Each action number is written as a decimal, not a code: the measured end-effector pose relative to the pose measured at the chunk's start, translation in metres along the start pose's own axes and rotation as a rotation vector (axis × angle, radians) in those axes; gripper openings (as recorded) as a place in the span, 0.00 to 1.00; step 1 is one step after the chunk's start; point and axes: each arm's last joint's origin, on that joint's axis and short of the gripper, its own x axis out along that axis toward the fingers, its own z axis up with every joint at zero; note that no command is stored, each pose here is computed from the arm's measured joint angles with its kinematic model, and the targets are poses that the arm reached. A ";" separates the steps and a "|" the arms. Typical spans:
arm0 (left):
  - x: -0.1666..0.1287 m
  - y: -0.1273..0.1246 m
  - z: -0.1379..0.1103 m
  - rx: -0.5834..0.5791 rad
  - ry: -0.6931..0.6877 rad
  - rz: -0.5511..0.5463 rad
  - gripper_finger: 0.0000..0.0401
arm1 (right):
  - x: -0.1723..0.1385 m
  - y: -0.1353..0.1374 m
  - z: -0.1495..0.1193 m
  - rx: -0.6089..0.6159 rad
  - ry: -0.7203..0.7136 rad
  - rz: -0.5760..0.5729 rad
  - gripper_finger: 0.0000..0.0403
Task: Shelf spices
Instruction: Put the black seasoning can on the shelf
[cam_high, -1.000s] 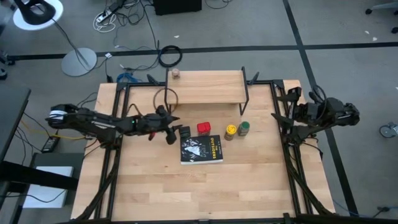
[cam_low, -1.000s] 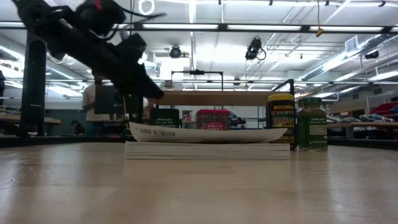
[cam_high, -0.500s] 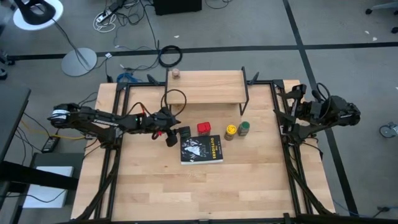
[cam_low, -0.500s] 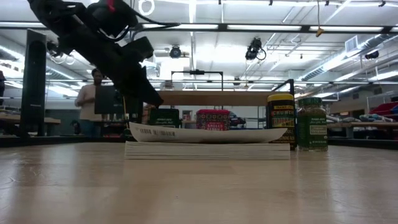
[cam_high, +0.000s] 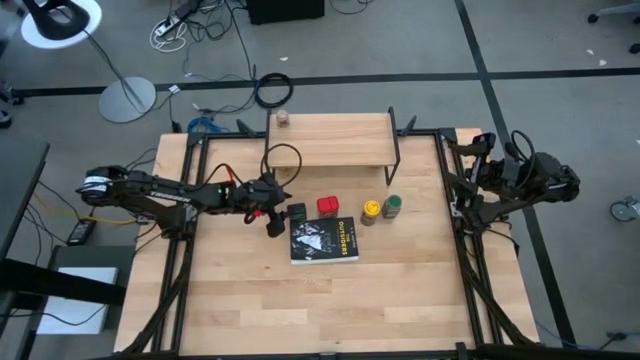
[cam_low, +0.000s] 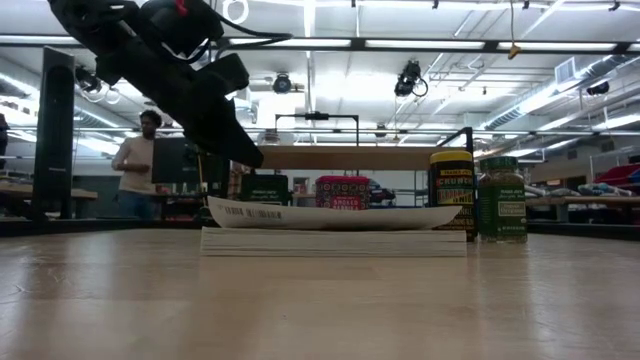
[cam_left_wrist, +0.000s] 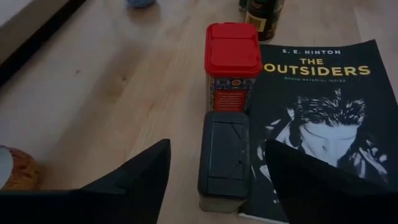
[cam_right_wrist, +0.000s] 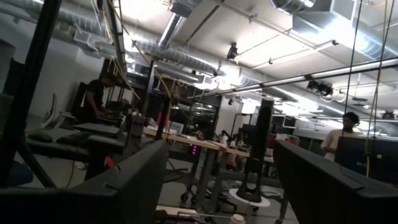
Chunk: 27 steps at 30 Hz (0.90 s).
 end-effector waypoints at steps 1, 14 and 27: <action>0.000 0.000 0.000 0.000 0.000 0.000 0.67 | 0.000 0.000 0.000 -0.003 0.003 -0.004 0.73; 0.002 -0.001 -0.007 0.005 0.065 -0.032 0.62 | 0.000 -0.001 -0.001 -0.045 0.025 -0.042 0.73; 0.019 -0.003 -0.014 -0.007 0.088 -0.028 0.61 | 0.000 -0.002 0.000 -0.041 0.016 -0.046 0.73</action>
